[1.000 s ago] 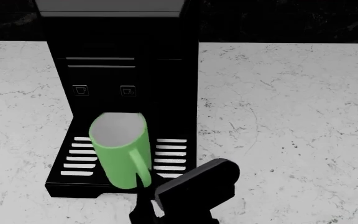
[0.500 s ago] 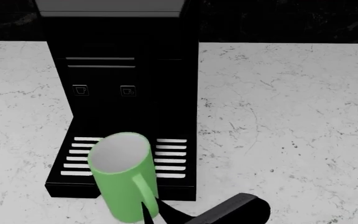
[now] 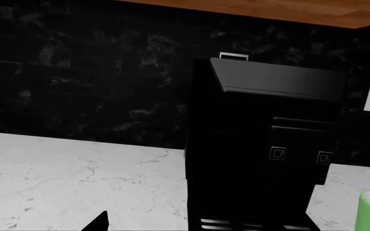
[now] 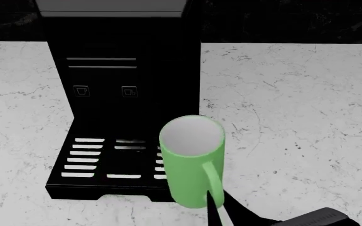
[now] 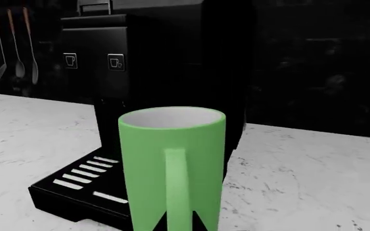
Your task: Pick the mug from under the coffee machine dispenser and place it on the counter.
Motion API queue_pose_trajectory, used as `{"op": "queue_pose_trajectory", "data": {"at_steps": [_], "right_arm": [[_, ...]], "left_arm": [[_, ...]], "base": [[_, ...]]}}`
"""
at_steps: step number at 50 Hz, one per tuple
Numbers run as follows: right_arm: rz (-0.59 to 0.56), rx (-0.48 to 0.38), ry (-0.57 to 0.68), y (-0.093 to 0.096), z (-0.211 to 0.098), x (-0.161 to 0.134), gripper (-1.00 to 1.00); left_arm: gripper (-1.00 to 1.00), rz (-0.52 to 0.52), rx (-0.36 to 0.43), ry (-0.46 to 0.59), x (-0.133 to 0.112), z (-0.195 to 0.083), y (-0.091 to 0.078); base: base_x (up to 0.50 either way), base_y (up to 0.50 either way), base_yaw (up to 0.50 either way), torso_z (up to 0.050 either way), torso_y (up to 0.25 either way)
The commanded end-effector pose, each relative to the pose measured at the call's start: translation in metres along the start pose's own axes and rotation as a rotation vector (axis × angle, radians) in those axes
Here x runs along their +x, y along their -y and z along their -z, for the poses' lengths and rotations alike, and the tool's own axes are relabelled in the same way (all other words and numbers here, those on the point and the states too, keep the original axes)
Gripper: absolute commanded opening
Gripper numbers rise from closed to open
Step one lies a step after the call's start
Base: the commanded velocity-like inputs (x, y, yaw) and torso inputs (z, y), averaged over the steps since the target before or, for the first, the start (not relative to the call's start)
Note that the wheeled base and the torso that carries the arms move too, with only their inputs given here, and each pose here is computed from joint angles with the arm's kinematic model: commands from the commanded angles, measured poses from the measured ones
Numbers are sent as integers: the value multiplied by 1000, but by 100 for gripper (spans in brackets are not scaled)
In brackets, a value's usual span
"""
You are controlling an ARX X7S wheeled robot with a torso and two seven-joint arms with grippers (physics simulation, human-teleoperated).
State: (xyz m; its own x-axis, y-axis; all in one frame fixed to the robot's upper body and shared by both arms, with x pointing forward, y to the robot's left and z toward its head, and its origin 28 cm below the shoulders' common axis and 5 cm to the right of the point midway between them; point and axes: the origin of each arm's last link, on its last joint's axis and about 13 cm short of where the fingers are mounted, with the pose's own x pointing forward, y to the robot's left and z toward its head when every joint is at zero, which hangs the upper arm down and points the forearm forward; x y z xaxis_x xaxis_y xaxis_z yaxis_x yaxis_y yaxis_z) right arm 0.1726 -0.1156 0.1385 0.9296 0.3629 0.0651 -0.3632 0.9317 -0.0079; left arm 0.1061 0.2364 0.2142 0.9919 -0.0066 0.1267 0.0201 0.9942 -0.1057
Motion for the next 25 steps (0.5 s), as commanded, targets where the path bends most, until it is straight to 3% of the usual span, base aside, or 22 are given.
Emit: {"op": "queue_pose_trajectory", "data": {"at_steps": [1,14,25], "right_arm": [[113,-14,47,18,-2,-2,-100],[308,-25,42,43,10,3,-100],[350,-36,16,50,22,2,-100]], "left_arm": [[100,0,3,-2,-1,1,0],[100,2,3,-4,-1,2,0],[100,-5,4,-8,-1,3,-1]], "base": [[0,0,0,0,0],[0,0,0,0,1],[0,0,0,0,0]]}}
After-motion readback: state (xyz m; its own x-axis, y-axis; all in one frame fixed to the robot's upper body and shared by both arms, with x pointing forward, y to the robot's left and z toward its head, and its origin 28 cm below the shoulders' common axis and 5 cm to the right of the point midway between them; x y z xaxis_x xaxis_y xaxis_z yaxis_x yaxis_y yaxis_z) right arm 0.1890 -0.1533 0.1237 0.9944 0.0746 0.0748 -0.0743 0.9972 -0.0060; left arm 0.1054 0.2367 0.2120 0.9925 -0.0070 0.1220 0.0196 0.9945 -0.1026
